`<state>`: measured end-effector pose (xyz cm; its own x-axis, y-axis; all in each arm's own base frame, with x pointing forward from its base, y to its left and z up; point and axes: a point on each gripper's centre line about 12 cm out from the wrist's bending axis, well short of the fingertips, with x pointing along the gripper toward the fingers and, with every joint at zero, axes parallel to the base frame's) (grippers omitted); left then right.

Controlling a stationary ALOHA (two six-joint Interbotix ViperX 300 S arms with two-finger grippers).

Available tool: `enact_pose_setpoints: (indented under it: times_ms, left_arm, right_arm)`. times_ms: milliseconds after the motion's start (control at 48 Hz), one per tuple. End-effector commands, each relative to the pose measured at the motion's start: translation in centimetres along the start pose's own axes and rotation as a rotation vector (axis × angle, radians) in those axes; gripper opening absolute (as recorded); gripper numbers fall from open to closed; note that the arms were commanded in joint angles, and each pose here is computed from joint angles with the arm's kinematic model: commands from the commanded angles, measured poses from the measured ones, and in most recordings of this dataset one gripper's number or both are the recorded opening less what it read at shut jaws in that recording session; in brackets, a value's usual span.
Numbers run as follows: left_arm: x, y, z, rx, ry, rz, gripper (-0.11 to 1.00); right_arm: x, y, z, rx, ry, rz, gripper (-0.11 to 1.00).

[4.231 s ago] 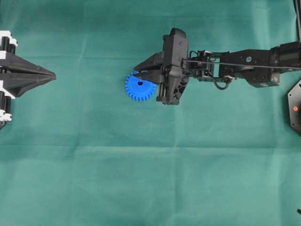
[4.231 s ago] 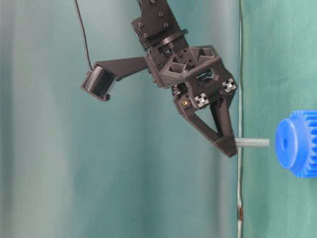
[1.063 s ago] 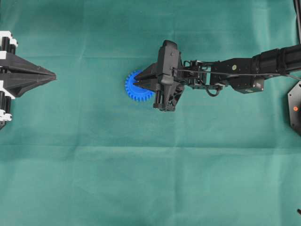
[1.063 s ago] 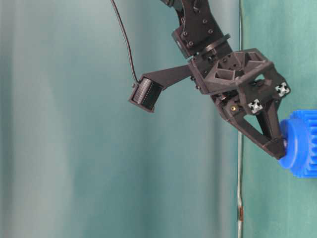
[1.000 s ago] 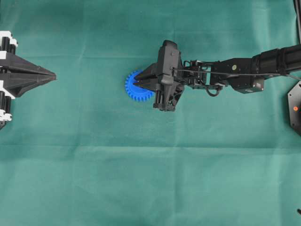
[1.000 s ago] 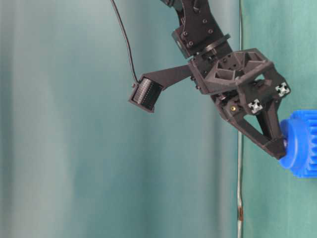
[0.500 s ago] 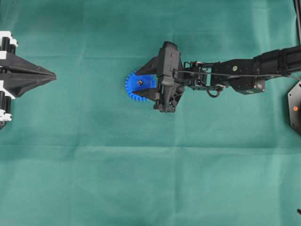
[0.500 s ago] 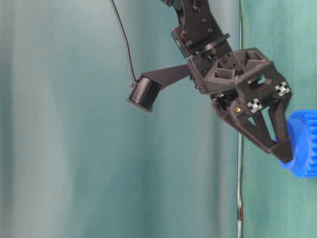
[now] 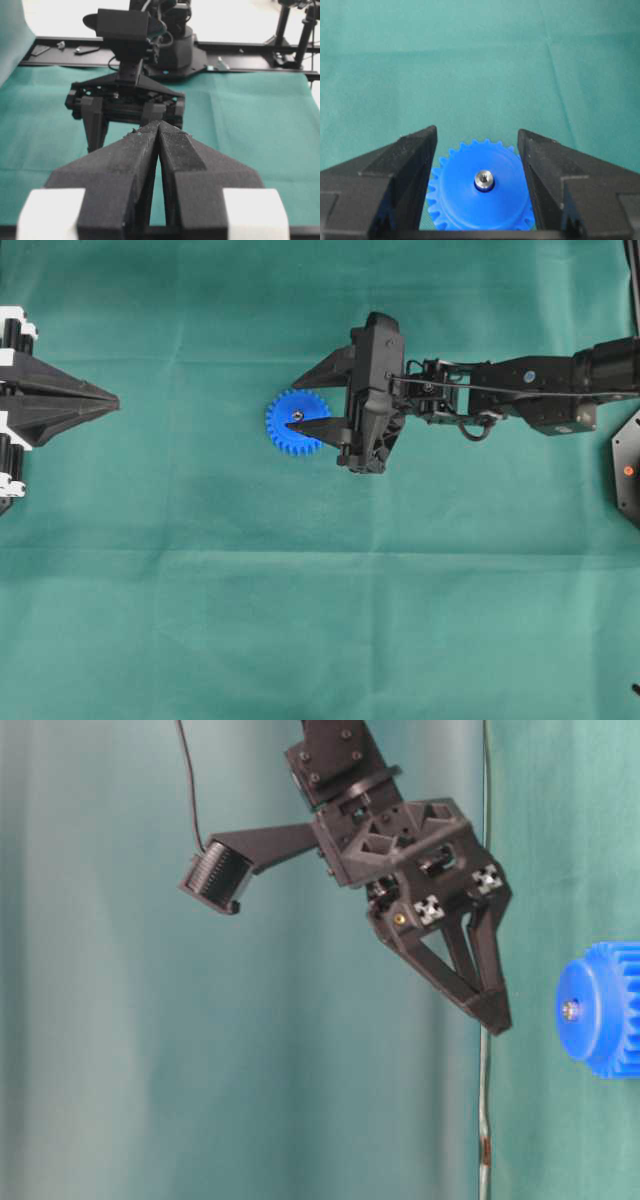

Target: Insert the shaft placed at a random location into the center hole of the medium gear at another random location.

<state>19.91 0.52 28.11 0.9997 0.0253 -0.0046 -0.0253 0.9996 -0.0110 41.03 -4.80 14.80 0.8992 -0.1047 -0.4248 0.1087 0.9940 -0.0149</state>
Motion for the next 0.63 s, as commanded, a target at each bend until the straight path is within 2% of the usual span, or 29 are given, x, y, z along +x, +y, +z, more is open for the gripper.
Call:
enact_pose_setpoints:
  times_ms: [0,604]
  left_arm:
    - [0.2,0.0,0.6,0.001,-0.014,0.001,0.00]
    - [0.2,0.0,0.6,0.001,-0.014,0.001,0.00]
  right_arm:
    - [-0.7,0.1,1.5,0.012,-0.035,0.002,0.69]
    - [-2.7,0.2,-0.3,0.027,0.012,0.000,0.69]
